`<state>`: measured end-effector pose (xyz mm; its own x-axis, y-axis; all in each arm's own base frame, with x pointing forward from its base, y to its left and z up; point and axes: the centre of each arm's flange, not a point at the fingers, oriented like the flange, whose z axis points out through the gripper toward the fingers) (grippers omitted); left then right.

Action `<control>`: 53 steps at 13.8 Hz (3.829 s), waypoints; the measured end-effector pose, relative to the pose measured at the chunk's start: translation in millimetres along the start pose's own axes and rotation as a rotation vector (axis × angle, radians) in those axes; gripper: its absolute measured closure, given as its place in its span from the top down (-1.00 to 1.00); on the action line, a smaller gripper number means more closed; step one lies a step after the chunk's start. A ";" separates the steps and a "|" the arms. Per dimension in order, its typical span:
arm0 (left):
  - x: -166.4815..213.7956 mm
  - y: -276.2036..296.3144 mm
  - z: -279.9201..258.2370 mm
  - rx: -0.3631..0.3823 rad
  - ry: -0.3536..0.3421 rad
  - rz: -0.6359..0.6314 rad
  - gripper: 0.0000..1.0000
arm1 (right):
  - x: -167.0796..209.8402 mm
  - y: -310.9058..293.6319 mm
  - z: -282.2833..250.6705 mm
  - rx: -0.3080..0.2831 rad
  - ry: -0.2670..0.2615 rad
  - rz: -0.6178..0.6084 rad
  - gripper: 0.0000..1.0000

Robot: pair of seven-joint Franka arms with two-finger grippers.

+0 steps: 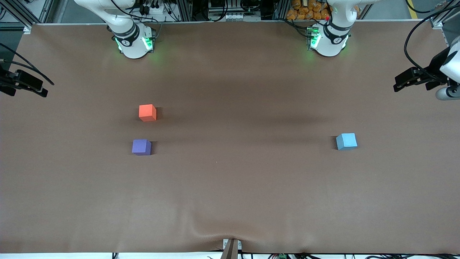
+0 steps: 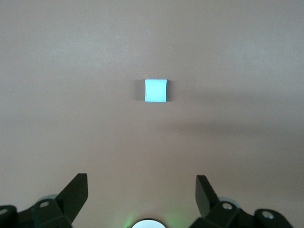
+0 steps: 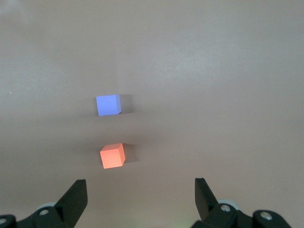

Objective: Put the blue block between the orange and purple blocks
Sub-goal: 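Move the left gripper over the light blue block and lower it, then close the left gripper around the light blue block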

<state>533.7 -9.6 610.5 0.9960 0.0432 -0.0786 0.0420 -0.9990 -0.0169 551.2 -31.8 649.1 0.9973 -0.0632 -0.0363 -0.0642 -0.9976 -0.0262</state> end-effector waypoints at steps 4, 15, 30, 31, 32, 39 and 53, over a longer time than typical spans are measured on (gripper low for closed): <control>5.4 0.5 20.5 0.000 0.002 0.000 1.00 | 0.0 0.0 0.0 0.000 0.000 0.000 1.00; 20.6 1.5 145.2 -0.005 0.057 0.000 1.00 | -0.1 0.0 0.1 0.000 -0.001 0.001 1.00; 60.5 -9.0 306.1 -0.038 0.076 -0.021 1.00 | -0.1 -0.1 0.1 0.000 -0.001 0.002 1.00; 61.2 -5.7 311.1 -0.040 0.072 -0.016 1.00 | -0.1 -0.1 0.1 0.000 -0.001 0.002 1.00; 61.3 -1.8 314.7 -0.041 0.067 -0.009 1.00 | -0.1 -0.1 0.1 0.000 -0.001 0.002 1.00; 63.6 -0.7 356.6 -0.051 0.025 -0.010 1.00 | -0.1 -0.2 0.1 0.000 -0.001 0.002 1.00; 65.7 -0.5 389.4 -0.060 -0.004 -0.013 1.00 | -0.1 -0.2 0.1 0.000 -0.001 0.002 1.00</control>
<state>568.3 -1.0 217.2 0.9950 0.0564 -0.0826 0.0600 -0.9973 0.0418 551.1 -31.6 649.0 0.9972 -0.0650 -0.0372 -0.0659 -0.9975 -0.0261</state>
